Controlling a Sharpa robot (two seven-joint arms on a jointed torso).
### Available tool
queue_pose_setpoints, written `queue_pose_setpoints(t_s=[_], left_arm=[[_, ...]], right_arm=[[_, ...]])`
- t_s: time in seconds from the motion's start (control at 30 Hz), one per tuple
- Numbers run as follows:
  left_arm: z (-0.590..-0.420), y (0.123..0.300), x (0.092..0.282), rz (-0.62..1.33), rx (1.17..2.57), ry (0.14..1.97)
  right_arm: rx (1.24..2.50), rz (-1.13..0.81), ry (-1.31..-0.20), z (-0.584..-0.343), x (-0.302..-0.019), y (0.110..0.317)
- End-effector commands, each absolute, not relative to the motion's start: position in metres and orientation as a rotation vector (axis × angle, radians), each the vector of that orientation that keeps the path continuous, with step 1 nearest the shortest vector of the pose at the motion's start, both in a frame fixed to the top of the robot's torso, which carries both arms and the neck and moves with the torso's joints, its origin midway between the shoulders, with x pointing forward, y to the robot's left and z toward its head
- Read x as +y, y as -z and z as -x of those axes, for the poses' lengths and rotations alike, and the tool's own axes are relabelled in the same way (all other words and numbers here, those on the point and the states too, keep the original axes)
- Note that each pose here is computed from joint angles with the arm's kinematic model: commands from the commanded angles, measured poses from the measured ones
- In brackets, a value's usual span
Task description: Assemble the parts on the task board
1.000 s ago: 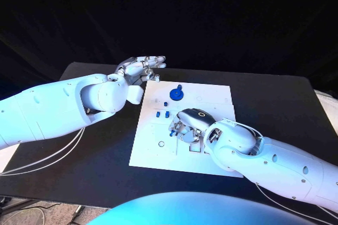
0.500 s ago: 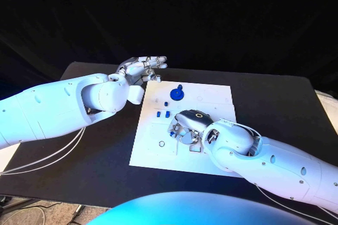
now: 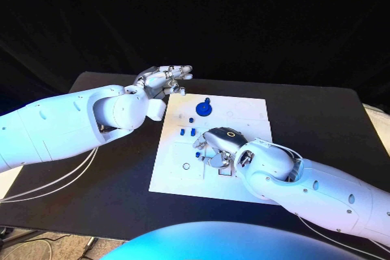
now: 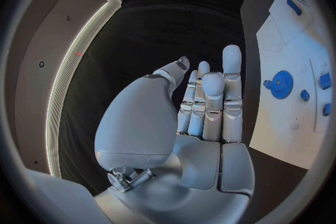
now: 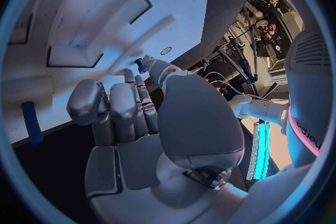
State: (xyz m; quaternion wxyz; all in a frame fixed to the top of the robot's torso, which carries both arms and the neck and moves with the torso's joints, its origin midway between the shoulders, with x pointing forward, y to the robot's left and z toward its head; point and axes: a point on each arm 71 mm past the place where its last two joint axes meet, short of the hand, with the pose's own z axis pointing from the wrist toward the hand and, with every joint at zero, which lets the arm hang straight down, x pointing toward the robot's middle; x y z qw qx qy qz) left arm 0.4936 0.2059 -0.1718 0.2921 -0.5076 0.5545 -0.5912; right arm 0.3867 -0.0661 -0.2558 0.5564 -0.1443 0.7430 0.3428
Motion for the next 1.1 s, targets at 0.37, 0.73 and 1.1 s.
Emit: queue_pose_setpoints(t_s=[0.37, 0.73, 1.1], left_arm=[[-0.492, 0.172, 0.206, 1.339, 1.493, 1.594], [-0.491, 0.171, 0.206, 1.333, 1.497, 1.598], [-0.492, 0.172, 0.206, 1.343, 1.503, 1.602]], right_arm=[[1.672, 0.223, -0.769, -0.388, -0.111, 0.215], [1.722, 0.26, -0.543, -0.412, -0.159, 0.21], [1.745, 0.263, -0.519, -0.417, -0.161, 0.215]])
